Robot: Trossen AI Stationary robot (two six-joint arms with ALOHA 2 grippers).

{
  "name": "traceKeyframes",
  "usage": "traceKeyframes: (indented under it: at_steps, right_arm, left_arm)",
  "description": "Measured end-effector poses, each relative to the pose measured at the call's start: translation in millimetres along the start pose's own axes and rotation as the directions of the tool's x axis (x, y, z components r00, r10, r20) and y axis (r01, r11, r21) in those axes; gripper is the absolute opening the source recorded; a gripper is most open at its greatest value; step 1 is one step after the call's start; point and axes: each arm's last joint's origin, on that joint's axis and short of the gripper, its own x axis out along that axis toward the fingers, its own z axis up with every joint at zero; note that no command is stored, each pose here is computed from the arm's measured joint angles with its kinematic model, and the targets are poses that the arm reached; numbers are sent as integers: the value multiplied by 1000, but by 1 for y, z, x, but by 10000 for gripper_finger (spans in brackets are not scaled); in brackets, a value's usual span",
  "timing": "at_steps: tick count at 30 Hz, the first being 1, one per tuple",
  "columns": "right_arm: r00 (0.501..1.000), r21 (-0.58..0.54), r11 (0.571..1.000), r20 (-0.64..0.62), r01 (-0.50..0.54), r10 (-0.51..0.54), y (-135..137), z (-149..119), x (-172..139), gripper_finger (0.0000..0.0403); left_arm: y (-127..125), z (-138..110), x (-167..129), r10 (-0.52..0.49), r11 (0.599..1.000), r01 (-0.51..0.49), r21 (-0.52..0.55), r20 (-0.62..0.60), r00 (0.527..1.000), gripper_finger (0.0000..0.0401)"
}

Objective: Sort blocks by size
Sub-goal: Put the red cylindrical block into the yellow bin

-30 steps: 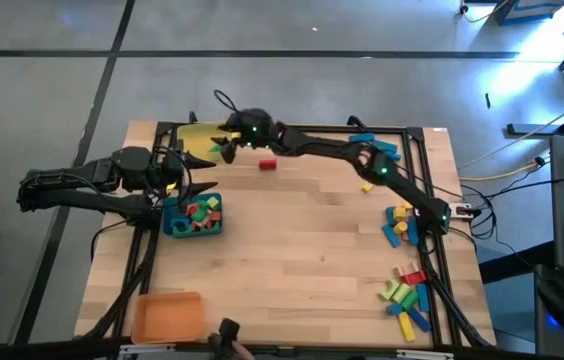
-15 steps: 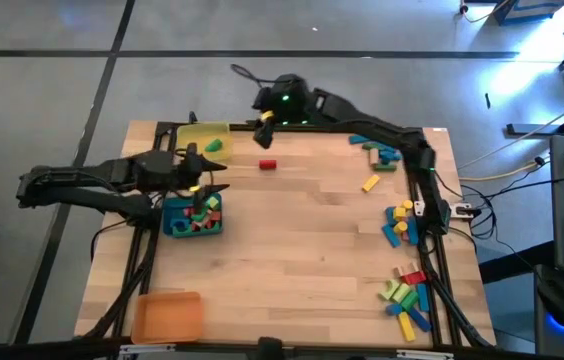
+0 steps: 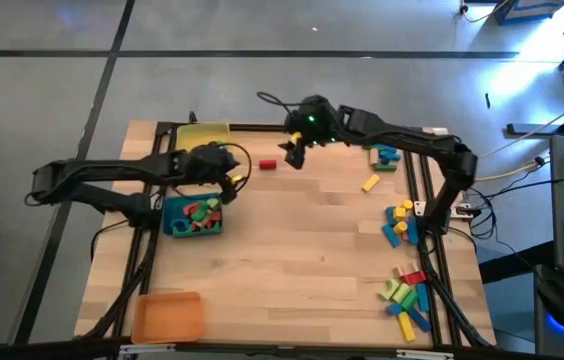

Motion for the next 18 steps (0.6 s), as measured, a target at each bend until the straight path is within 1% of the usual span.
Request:
traceKeyframes:
  at_steps: [5, 7, 12, 14, 18]
  right_arm:
    - [1000, 29, 1000, -5, -4, 4, 3, -37, -3, 229]
    - [999, 34, 999, -46, -11, 13, 5, -55, 0, 229]
    - [995, 64, 998, -99, -21, 27, 8, -92, 13, 229]
    - [992, 81, 997, -120, -20, 30, 9, -105, 18, 229]
    - [991, 111, 993, -122, -33, 47, 11, -119, 24, 229]
  left_arm:
    - [11, -1, 27, 51, 998, -53, -19, -90, 995, 227]
    - [14, 4, 36, 62, 998, -64, -13, -112, 992, 227]
    - [20, 12, 65, -7, 1000, 8, 4, -177, 984, 227]
    - [22, 14, 77, -8, 1000, 12, 19, -202, 979, 227]
    - [26, 13, 101, -3, 998, 17, 53, -251, 968, 227]
